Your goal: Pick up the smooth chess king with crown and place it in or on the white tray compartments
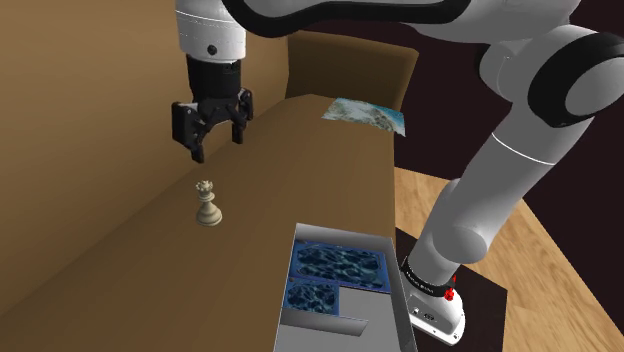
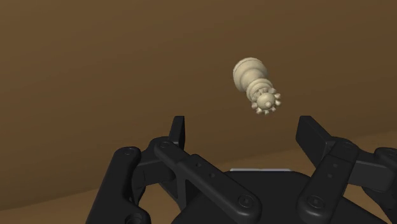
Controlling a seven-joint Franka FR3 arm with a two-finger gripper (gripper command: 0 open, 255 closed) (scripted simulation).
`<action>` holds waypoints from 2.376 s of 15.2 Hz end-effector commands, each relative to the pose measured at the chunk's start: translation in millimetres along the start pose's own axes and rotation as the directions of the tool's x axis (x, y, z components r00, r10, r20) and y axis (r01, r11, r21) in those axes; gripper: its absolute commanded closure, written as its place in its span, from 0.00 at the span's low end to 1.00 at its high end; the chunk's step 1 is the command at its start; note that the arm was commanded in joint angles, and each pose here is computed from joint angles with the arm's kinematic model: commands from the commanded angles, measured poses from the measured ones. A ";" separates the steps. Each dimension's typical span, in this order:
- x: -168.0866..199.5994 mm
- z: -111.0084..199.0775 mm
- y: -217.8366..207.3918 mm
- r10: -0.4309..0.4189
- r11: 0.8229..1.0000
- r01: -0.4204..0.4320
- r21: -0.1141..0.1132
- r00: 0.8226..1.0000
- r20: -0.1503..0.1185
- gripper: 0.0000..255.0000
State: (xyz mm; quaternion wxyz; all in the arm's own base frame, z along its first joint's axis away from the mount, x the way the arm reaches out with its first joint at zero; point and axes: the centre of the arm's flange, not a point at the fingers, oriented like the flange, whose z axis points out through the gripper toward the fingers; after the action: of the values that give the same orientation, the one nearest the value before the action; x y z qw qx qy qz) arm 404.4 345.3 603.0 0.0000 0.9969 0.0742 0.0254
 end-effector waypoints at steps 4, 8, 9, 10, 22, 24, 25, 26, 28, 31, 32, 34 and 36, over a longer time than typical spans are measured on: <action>12.4 14.4 -32.7 -0.007 1.000 0.006 0.006 1.000 0.008 0.00; 12.2 35.6 -32.8 -0.007 1.000 0.006 0.006 1.000 0.008 0.00; 12.2 40.8 -32.9 -0.007 1.000 0.006 0.006 1.000 0.008 0.00; 12.1 43.9 -32.8 -0.007 1.000 0.006 0.006 1.000 0.008 0.00; 12.1 43.8 -32.8 -0.007 1.000 0.006 0.006 1.000 0.008 1.00; 11.9 43.8 -32.6 -0.006 1.000 0.006 0.006 1.000 0.008 1.00; 11.9 43.7 -32.6 -0.006 1.000 0.006 0.006 1.000 0.008 1.00; 12.0 43.6 -32.5 -0.006 1.000 0.006 0.006 1.000 0.008 1.00; 12.4 38.6 -32.8 -0.006 1.000 0.006 0.006 1.000 0.008 1.00; 13.2 22.8 -32.8 -0.007 1.000 0.006 0.006 1.000 0.008 1.00; 13.5 17.5 -32.8 -0.007 1.000 0.006 0.006 1.000 0.008 1.00; 14.0 7.0 -32.7 -0.007 1.000 0.006 0.006 1.000 0.008 1.00; 14.5 -3.6 -32.7 -0.007 1.000 0.006 0.006 1.000 0.008 1.00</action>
State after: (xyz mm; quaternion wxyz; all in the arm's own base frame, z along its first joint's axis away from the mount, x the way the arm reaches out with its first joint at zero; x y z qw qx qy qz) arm 412.6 379.5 601.6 -0.0028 0.9968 0.0776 0.0211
